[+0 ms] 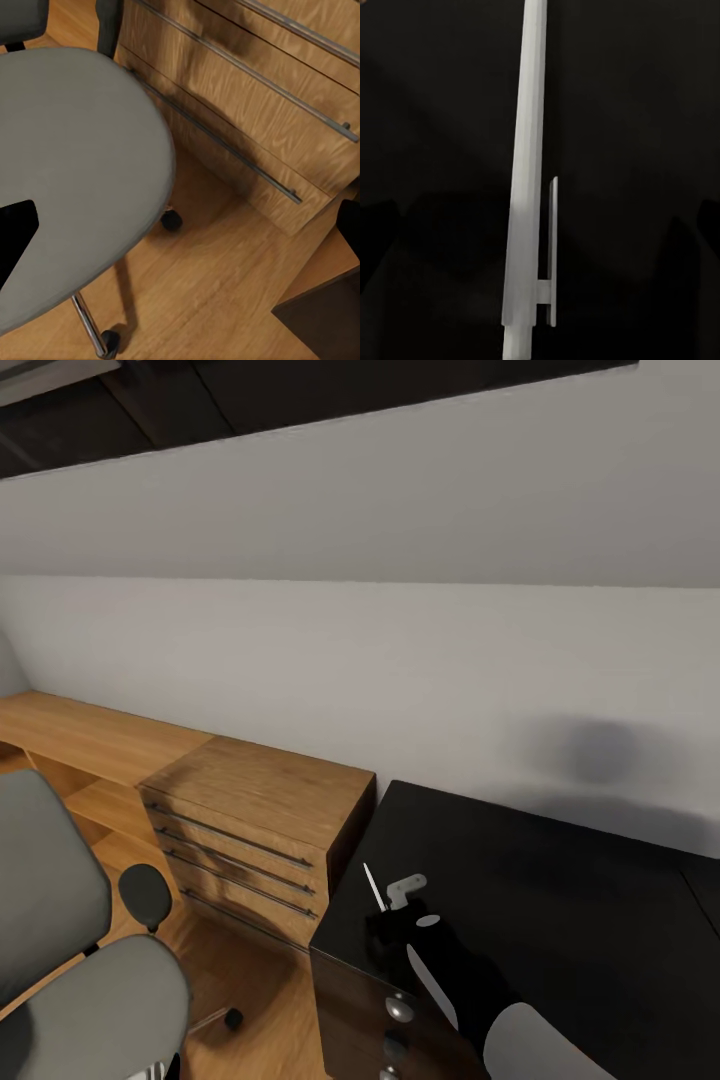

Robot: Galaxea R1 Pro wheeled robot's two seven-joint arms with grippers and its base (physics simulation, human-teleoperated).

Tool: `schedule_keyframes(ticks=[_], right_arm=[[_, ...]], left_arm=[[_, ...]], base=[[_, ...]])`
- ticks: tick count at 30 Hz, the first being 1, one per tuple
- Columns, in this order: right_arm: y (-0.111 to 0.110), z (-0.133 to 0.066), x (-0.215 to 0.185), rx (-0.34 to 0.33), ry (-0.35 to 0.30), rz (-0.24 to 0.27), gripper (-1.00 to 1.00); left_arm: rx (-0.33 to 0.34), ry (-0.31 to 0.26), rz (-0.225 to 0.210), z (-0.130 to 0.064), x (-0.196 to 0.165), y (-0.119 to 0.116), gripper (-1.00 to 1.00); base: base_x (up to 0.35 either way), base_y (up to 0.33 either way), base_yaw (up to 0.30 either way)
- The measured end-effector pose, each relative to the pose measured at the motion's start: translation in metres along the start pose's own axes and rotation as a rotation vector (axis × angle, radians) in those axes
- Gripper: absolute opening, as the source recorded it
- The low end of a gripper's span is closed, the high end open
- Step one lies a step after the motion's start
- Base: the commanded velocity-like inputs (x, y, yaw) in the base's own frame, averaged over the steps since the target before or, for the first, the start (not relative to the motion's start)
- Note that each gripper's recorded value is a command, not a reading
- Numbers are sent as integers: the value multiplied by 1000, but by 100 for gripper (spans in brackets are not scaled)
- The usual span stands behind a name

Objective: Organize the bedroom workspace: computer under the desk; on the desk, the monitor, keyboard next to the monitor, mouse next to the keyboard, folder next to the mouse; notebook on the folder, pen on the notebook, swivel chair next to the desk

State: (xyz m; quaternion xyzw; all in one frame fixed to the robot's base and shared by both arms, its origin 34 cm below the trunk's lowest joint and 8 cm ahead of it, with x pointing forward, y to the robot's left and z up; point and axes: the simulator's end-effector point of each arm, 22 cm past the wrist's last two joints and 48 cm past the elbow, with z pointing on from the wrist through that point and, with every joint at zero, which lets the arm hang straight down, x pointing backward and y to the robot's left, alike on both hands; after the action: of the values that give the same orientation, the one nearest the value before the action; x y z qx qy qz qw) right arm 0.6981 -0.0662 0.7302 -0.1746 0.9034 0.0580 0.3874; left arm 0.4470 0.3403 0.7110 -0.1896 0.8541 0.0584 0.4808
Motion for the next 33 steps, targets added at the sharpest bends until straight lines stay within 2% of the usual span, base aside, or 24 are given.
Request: schedule_keyframes(ticks=[19,33], right_arm=[[1,-1,1,-2,17,-4,-100],[2,-4,4,-6,61,0,-100]], left_arm=[[-2,6,1,0,3,0,100],[-2,7,2,0,3,1,100]], base=[[0,0,0],[0,0,0]])
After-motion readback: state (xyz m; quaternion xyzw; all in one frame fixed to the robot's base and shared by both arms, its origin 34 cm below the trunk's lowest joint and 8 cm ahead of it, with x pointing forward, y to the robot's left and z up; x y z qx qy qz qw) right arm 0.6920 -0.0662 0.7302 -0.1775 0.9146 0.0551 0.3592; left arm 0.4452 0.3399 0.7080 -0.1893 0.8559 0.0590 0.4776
